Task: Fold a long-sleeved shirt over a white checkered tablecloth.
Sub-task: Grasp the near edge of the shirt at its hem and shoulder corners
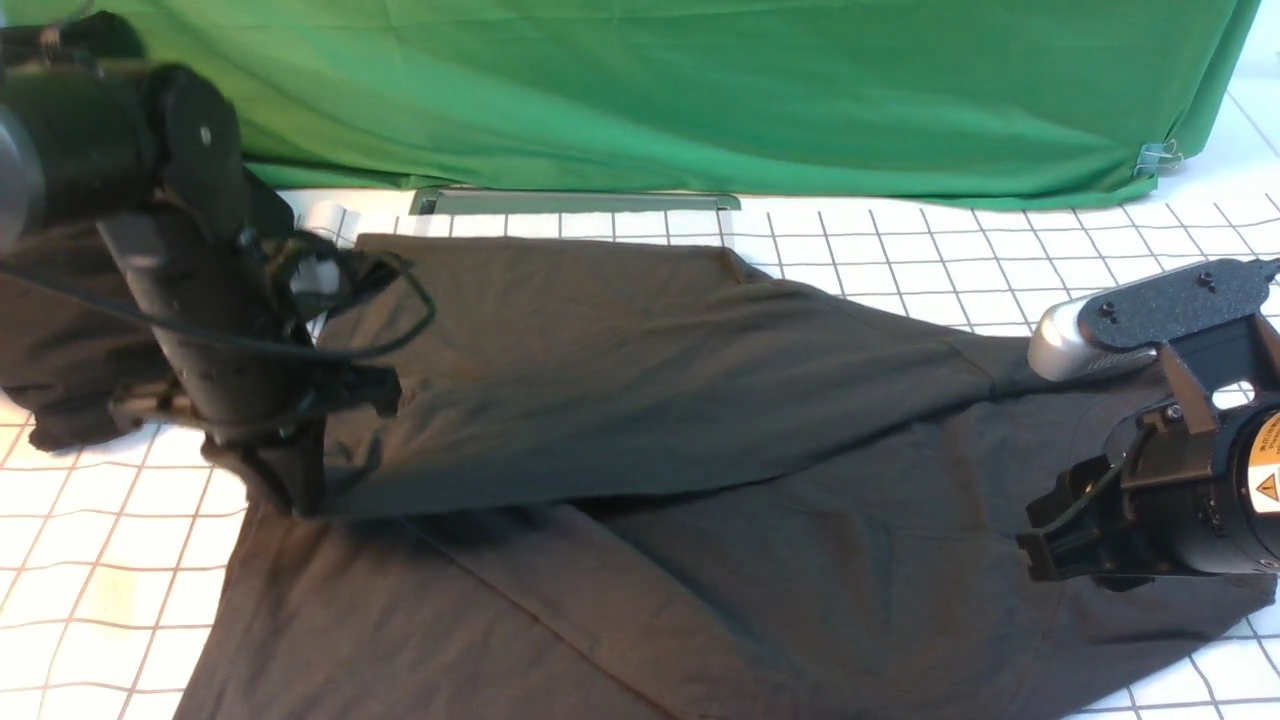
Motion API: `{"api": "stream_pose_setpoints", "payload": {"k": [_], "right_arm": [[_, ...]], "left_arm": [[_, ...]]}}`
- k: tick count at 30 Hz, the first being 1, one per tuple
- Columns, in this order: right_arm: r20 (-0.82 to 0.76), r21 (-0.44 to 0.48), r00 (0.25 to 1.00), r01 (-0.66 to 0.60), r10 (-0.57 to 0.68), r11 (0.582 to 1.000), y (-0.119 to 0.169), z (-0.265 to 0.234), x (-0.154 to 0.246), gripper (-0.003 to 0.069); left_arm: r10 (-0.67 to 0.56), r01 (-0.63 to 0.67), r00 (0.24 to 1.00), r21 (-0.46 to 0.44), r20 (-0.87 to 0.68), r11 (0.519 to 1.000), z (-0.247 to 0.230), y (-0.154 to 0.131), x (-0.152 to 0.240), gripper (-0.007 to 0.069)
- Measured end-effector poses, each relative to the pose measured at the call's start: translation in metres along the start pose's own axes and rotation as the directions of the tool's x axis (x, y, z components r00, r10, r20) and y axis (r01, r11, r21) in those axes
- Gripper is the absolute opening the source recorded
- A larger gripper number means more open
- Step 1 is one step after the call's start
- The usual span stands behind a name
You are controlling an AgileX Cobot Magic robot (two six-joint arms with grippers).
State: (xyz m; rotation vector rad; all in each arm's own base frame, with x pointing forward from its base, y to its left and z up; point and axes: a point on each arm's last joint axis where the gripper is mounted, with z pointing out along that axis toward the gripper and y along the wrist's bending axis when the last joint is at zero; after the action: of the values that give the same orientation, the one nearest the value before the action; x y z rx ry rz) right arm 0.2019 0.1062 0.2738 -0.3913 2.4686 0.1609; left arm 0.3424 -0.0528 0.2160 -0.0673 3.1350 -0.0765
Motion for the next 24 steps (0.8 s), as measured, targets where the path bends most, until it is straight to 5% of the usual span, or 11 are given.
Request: {"api": "stream_pose_setpoints", "payload": {"k": [7,16,24], "right_arm": [[0.000,0.000,1.000,0.001,-0.001,1.000,0.000,0.000,0.000,0.0284],[-0.008,0.003,1.000,-0.004,0.004,1.000,-0.001,0.000,0.001,0.0284],[-0.031,0.011,0.999,-0.007,0.007,1.000,-0.001,0.000,0.003,0.0284]], "left_arm": [[-0.024,0.025,0.998,0.023,-0.051,0.999,0.011,-0.001,0.009,0.0112],[-0.001,0.002,0.993,0.009,-0.121,1.000,0.011,0.002,0.022,0.0447],[-0.022,0.019,0.976,-0.015,-0.216,1.000,0.024,0.015,0.090,0.0455]]}}
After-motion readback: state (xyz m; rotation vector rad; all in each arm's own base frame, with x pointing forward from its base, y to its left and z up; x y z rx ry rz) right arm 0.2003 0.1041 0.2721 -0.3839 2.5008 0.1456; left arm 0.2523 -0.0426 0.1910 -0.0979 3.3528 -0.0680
